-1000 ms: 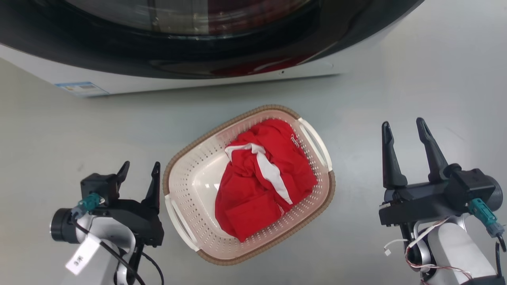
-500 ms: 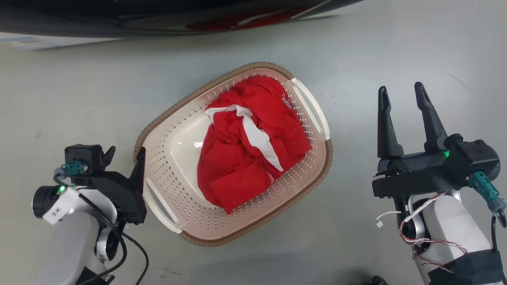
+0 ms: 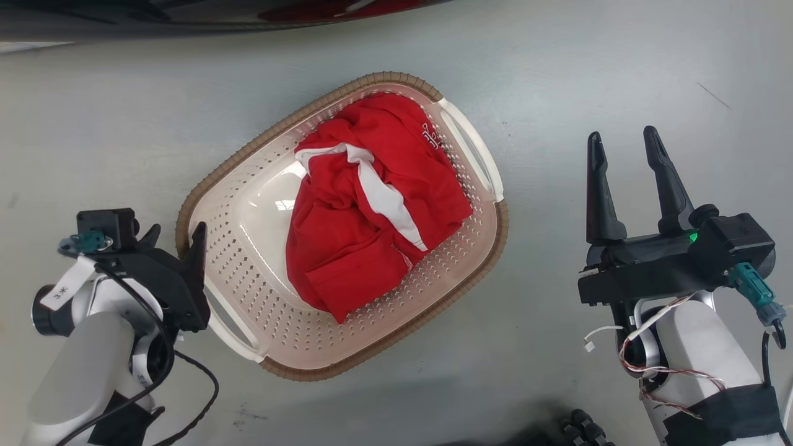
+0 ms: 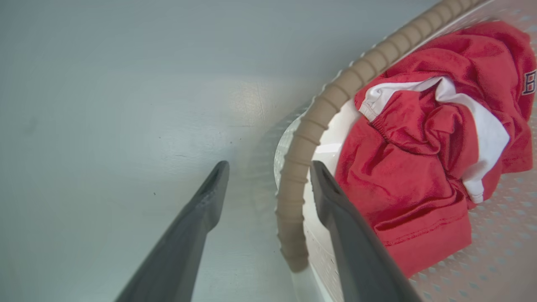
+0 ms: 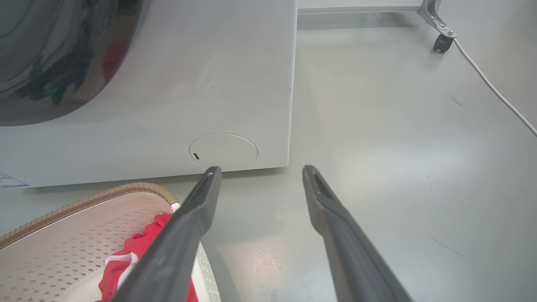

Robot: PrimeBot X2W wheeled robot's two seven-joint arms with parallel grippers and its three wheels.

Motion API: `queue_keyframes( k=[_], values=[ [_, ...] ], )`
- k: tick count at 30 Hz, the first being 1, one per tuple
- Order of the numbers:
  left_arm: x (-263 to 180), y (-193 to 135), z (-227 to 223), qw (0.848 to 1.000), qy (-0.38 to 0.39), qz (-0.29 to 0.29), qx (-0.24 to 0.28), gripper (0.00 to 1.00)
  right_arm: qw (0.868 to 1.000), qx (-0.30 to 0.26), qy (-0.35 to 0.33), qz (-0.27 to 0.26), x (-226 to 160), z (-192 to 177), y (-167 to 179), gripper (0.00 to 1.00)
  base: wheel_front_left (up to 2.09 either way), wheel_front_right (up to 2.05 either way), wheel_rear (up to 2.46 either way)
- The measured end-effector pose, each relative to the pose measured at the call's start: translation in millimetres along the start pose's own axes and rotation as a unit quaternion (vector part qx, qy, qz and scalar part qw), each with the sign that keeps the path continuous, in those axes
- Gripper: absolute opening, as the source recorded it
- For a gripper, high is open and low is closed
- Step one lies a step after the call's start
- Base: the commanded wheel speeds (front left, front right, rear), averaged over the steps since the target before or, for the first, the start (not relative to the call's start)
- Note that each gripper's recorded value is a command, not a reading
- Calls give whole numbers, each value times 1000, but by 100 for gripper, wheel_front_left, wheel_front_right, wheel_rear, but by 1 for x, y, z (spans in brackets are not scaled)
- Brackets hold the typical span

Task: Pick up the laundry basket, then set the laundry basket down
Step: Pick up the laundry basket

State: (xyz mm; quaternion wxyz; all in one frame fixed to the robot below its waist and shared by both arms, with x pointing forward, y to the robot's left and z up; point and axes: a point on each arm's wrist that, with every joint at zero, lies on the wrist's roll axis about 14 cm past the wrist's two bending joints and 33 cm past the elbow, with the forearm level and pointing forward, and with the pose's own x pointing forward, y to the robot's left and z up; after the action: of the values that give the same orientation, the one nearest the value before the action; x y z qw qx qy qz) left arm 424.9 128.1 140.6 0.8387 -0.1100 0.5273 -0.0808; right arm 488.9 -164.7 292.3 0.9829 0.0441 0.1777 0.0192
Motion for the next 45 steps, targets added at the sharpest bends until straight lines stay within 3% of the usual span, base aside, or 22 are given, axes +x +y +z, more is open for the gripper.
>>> queue_keyframes(
  k=[3,4,5,6,23,36,45],
  values=[
    [3,3,-2,1000,8,5,-5,97,1000,0,2,-4,0,-2,-2,100,0,0,0],
    [4,3,-3,1000,10,6,-6,55,1000,0,3,-5,-1,-2,-3,100,0,0,0],
    [5,4,-3,1000,12,7,-6,33,1000,0,3,-6,-1,-2,-4,100,0,0,0],
    [6,4,-4,1000,14,8,-6,0,1000,-1,5,-7,-1,-3,-5,100,0,0,0],
    [13,2,-4,1000,25,2,16,0,1000,3,3,-12,0,-2,-9,100,0,0,0],
    [16,-2,25,986,26,-28,162,0,1000,8,-5,-14,0,5,-9,100,0,0,0],
    [20,-10,33,980,26,-39,191,0,1000,11,-8,-14,-1,8,-10,100,0,0,0]
  ],
)
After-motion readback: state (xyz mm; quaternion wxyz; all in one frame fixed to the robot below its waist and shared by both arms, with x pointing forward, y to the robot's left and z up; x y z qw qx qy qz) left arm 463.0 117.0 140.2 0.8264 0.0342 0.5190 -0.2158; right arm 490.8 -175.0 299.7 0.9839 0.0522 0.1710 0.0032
